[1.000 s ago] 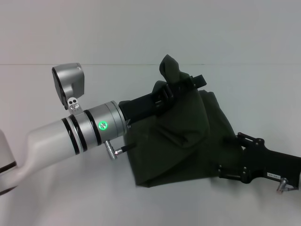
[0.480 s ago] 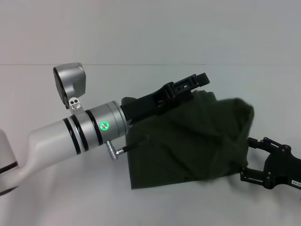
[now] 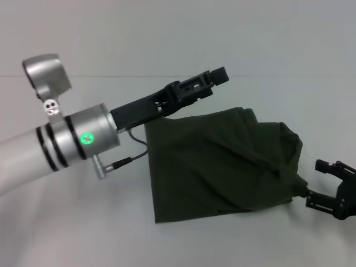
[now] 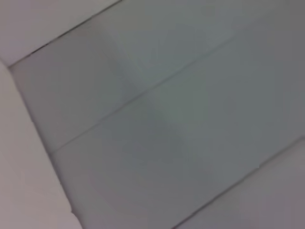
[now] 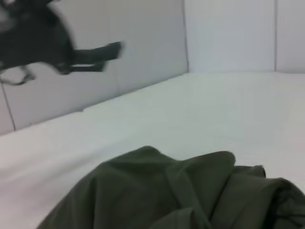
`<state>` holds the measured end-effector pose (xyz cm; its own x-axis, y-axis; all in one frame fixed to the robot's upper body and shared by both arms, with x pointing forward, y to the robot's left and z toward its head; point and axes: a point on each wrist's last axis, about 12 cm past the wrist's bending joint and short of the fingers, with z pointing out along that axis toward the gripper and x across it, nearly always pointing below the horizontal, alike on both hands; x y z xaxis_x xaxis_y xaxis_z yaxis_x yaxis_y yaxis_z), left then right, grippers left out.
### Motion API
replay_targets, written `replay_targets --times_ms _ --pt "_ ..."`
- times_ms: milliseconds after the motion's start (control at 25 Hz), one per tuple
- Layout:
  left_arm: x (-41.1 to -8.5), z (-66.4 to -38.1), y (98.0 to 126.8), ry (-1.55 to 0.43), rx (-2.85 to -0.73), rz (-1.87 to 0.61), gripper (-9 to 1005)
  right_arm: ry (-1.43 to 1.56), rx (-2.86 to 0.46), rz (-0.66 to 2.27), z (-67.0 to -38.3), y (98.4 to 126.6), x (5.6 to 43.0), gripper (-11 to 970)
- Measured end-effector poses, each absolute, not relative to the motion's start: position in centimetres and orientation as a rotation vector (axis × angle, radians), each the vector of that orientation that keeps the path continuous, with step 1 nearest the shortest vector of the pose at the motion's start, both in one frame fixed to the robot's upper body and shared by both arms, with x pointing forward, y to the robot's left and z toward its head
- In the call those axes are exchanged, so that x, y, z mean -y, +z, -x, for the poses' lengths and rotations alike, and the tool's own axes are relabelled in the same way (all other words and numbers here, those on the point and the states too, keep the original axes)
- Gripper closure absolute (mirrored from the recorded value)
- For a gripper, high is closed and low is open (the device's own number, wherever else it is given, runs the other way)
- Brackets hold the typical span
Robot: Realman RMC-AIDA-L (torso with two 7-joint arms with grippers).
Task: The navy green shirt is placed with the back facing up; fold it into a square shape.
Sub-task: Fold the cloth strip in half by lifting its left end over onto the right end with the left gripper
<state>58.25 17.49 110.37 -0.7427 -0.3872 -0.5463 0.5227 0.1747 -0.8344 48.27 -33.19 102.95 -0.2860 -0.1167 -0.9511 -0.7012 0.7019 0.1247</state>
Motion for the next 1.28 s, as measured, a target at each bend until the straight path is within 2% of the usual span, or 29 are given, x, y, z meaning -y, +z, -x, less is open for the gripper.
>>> replay_targets --times_ms 280,480,560,840,880,1280 --pt "-22.0 -55.6 110.5 -1.514 -1.746 -0.501 119 0.803 -1.823 0.536 -49.3 106.0 34.5 58" --pt "-24.5 -52.4 108.9 -1.341 -1.656 -0.801 124 0.888 -1.852 0.551 -51.7 109.8 34.1 62" --pt "-24.8 -52.0 108.5 -1.298 -1.660 -0.843 124 0.900 -1.887 0.582 -52.8 111.2 33.6 63" --pt "-25.5 -51.1 106.2 -1.119 -1.730 -0.980 124 0.828 -2.136 0.790 -57.6 115.6 29.2 66" --pt "-25.5 -51.0 106.0 -1.106 -1.731 -0.990 124 0.773 -2.202 0.850 -58.8 116.6 27.7 66" --pt "-25.4 -50.1 105.0 -1.071 -1.731 -1.061 125 0.376 -2.415 1.030 -62.6 118.8 20.7 71"
